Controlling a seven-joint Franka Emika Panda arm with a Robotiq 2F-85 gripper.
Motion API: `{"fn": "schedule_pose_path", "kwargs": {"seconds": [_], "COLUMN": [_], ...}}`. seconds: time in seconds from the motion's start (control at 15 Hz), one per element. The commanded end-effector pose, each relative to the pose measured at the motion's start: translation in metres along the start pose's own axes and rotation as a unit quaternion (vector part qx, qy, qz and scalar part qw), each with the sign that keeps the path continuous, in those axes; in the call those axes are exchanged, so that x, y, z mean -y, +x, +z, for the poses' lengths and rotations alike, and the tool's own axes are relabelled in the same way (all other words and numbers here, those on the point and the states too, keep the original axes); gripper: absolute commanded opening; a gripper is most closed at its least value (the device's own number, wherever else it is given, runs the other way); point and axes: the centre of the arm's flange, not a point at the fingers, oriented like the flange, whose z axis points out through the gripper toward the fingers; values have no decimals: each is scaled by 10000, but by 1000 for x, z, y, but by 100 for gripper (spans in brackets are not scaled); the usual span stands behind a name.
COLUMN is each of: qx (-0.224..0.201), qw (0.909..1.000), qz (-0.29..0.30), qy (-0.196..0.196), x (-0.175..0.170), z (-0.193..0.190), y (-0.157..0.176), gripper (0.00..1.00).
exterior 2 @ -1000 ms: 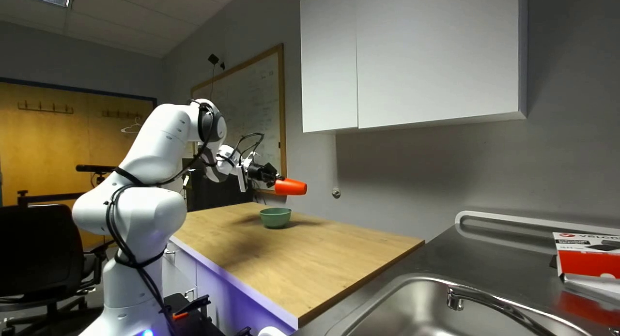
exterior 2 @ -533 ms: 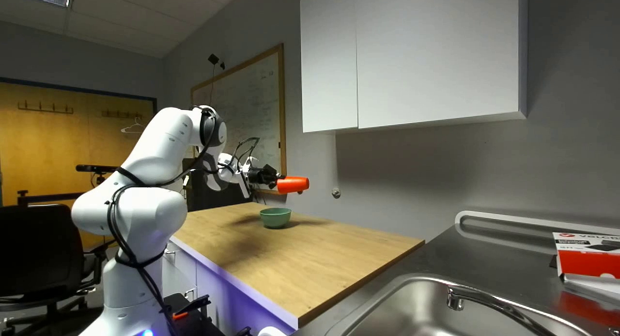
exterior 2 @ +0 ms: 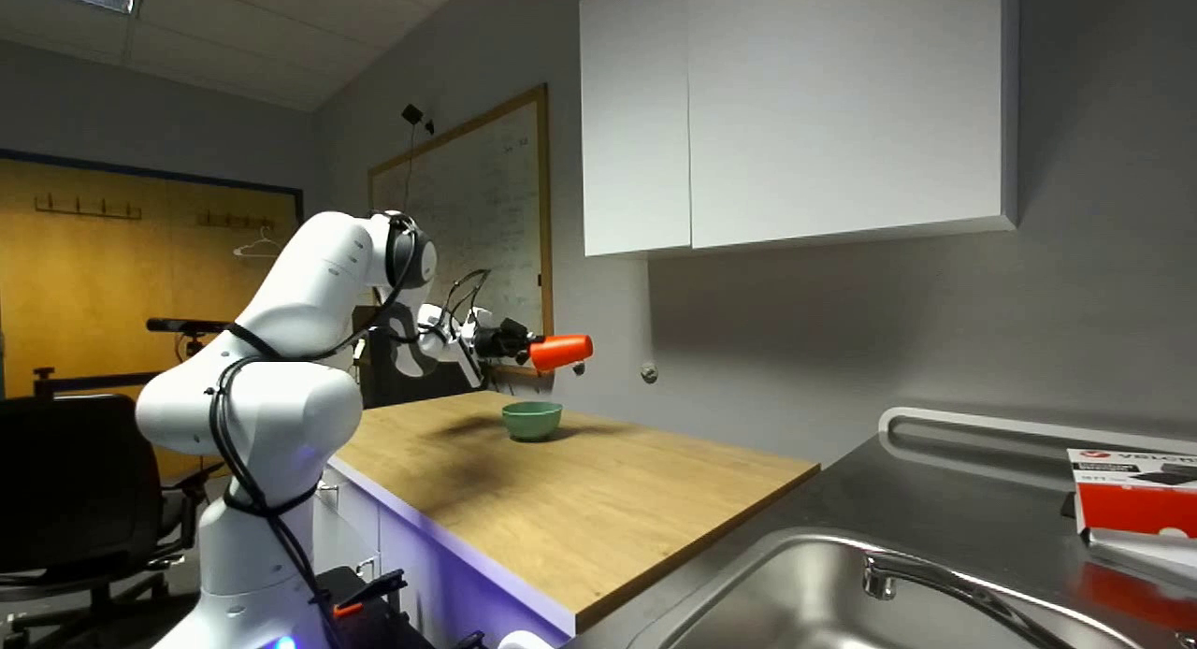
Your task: Pick up the orange cup from the table and pour some of its contents in the bowl
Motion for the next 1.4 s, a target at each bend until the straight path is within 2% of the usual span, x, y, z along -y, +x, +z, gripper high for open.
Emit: {"fn": "schedule_pose_path", "kwargs": {"seconds": [0.0,0.13,0.4,0.87,1.07,1.33], "qx": [-193,-289,-402,-451,-373,92], "qw": [9992,9984,9966,9941,9943,9942], "qz": [130,100,9,26,-11,-241], "qy": [-323,-467,-719,-985,-1003,-1048], "x": [-1,8,15,7,5,-2], "z": [1,-8,12,33,42,55], "y": [-12,-18,-31,-28,-25,-20], "gripper": [1,1,1,1,1,1]}}
